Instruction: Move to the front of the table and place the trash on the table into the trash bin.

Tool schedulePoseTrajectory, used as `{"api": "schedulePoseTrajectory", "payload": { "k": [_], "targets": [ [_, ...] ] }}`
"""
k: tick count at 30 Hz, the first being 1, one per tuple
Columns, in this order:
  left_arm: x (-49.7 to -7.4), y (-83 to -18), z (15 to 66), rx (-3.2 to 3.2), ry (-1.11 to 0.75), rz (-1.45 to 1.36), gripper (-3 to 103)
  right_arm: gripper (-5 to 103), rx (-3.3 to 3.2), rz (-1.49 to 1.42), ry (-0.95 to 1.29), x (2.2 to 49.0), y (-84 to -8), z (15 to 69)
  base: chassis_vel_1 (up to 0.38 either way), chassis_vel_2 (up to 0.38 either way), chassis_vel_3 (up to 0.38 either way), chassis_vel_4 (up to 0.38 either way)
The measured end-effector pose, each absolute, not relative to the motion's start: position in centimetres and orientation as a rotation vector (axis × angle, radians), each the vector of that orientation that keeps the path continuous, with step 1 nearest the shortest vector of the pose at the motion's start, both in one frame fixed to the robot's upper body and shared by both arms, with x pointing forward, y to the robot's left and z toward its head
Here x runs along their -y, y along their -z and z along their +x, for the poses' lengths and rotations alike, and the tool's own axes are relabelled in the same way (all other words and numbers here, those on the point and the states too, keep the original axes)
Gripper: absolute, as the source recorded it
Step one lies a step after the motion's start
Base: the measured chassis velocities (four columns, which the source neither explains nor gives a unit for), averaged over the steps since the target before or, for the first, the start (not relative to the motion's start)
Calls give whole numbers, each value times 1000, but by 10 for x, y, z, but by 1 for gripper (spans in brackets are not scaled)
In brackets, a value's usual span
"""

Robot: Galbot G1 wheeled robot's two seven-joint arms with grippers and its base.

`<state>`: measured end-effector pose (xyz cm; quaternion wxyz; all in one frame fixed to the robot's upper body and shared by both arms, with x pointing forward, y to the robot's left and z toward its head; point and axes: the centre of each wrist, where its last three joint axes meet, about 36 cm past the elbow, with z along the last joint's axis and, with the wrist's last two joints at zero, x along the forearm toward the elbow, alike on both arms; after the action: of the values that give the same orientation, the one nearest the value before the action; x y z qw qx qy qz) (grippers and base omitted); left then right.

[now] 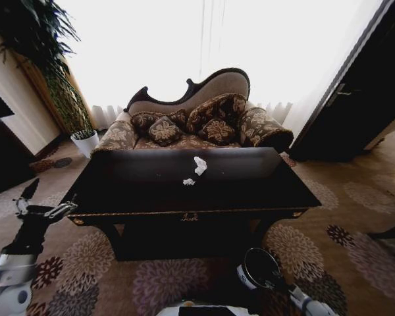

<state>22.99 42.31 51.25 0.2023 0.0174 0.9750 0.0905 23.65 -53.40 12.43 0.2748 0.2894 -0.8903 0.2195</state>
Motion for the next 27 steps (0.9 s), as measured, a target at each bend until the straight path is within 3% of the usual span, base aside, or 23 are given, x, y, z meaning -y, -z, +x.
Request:
{"api": "schedulePoseTrajectory", "payload": {
  "k": [3, 5, 8, 17, 27],
  "targets": [
    [-424, -512, 230, -2722, -253, 45, 100, 82, 2394, 976, -560, 543, -151, 240, 0, 0, 0, 0],
    [-424, -512, 230, -2722, -252, 44, 100, 82, 2394, 1029, -559, 546, -159, 242, 0, 0, 0, 0],
    [-422, -510, 231, -2723, -244, 43, 100, 97, 2446, 1155, -583, 556, -195, 245, 0, 0, 0, 0],
    [-417, -507, 233, -2723, -235, 44, 100, 100, 2830, 1186, -514, 503, -258, 226, 0, 0, 0, 0],
    [-418, -505, 234, -2720, -235, 36, 100, 100, 3012, 1193, -534, 496, -309, 199, 0, 0, 0, 0]
  ]
}}
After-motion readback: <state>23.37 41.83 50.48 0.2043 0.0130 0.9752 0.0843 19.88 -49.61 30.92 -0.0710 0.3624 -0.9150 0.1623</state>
